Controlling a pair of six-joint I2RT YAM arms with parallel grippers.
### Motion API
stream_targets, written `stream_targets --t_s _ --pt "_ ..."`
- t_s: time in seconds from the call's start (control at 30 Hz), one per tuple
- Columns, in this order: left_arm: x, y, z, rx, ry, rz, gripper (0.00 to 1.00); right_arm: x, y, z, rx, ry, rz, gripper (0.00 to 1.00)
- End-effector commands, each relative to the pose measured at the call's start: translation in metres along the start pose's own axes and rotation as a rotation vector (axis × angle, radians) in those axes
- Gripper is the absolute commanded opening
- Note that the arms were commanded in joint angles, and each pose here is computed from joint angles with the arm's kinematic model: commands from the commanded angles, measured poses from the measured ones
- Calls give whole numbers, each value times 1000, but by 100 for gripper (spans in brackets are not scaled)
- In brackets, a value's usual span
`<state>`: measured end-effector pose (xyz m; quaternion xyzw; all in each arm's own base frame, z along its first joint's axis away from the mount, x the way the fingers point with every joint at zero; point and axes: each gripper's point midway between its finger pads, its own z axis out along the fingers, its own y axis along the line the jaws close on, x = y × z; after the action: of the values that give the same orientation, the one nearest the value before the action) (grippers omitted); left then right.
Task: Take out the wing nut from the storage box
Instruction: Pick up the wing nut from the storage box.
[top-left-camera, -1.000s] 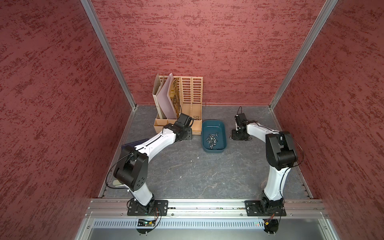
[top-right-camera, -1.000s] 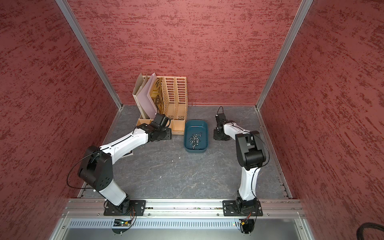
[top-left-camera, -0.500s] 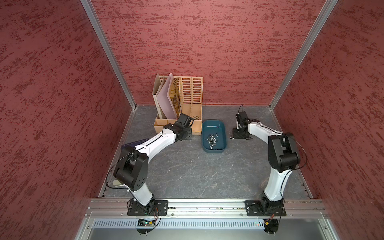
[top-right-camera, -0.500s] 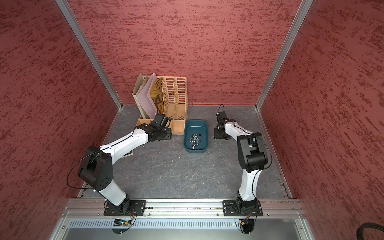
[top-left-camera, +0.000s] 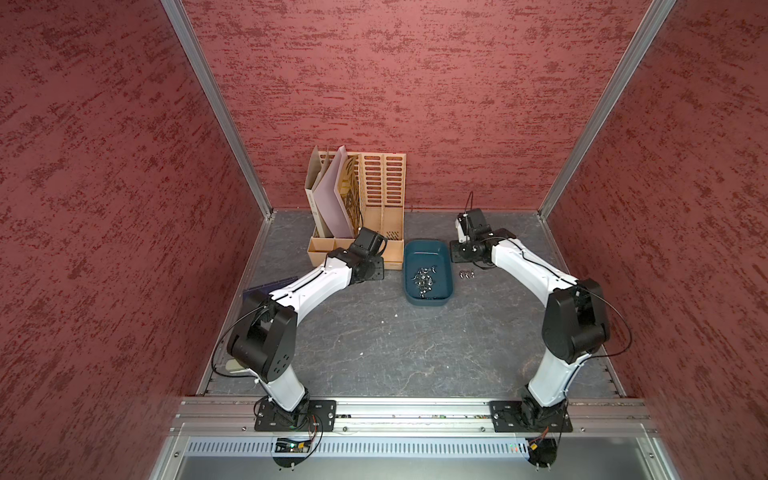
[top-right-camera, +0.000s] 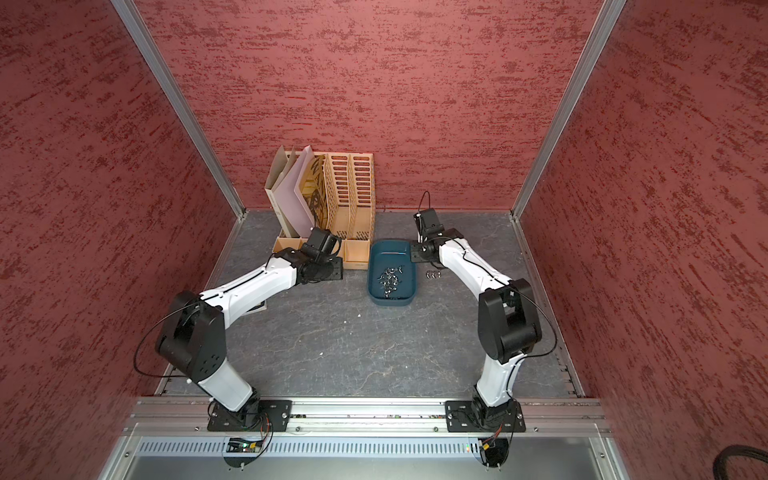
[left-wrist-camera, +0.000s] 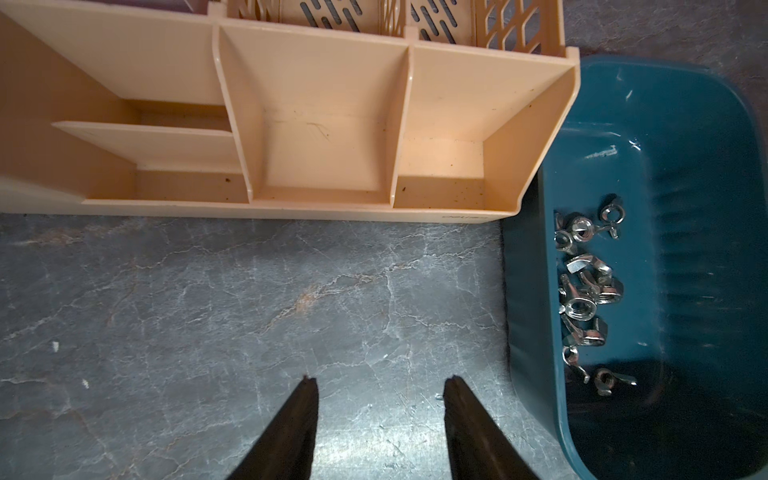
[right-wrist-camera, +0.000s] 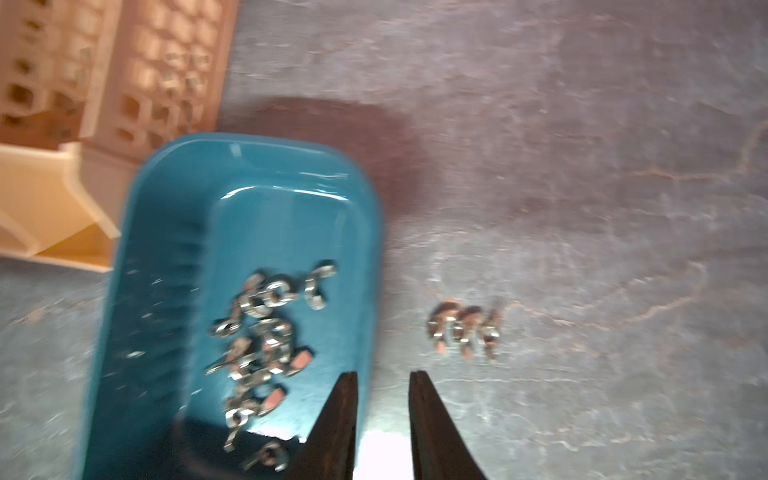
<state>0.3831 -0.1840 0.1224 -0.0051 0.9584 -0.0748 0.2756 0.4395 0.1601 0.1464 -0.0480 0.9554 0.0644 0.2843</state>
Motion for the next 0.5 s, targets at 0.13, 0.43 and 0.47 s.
stream_targets --t_s 0.13,0.43,0.47 --pt "0 -4 -2 16 -10 -7 52 2 40 15 -55 29 -28 26" --pt "-1 -4 -4 17 -13 -3 52 10 52 53 -56 47 38 26" --pt "-1 -4 -4 14 -13 -2 52 10 52 57 -50 48 44 25"
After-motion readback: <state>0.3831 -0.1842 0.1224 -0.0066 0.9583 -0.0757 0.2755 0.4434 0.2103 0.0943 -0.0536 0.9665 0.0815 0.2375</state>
